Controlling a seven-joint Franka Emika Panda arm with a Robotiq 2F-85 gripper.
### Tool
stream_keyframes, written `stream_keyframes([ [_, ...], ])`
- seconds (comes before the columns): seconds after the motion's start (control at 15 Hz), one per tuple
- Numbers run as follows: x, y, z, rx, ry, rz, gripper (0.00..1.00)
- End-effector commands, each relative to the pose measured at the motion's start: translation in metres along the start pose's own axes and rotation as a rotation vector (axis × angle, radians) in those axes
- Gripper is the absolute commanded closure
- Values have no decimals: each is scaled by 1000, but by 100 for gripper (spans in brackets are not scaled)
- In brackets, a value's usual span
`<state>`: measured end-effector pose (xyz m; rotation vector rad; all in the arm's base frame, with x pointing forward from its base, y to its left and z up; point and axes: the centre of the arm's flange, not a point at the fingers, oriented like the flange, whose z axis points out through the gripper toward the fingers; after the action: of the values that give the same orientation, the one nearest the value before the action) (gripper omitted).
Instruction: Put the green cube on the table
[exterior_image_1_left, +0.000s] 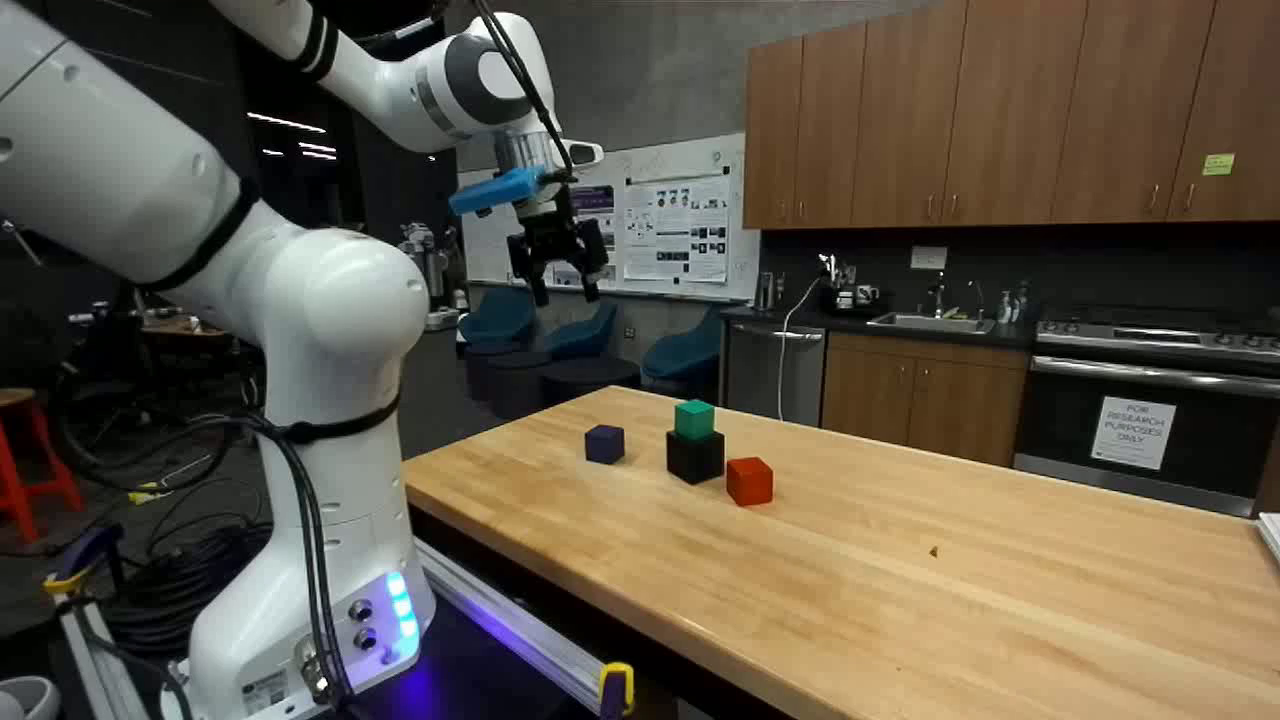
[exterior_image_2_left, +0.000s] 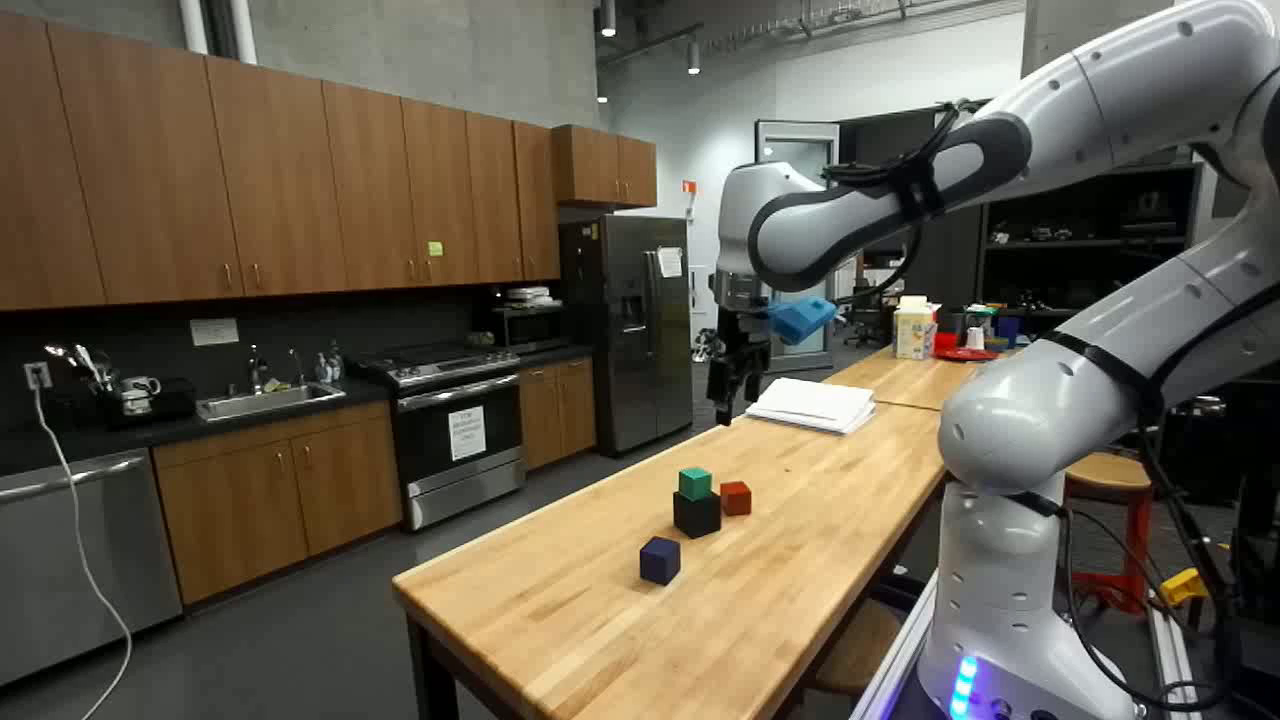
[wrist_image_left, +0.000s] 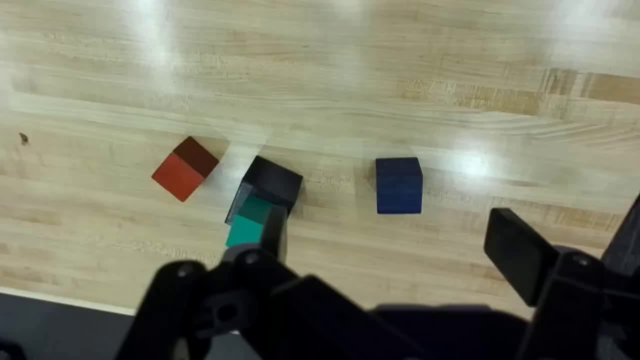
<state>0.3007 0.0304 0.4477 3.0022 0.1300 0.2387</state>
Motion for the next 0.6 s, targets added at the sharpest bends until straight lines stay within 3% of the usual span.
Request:
stream_keyframes([
  [0.0, -3, 0, 6, 0, -18, -1, 0],
  [0.53, -7, -1, 17, 1, -45, -3, 0],
])
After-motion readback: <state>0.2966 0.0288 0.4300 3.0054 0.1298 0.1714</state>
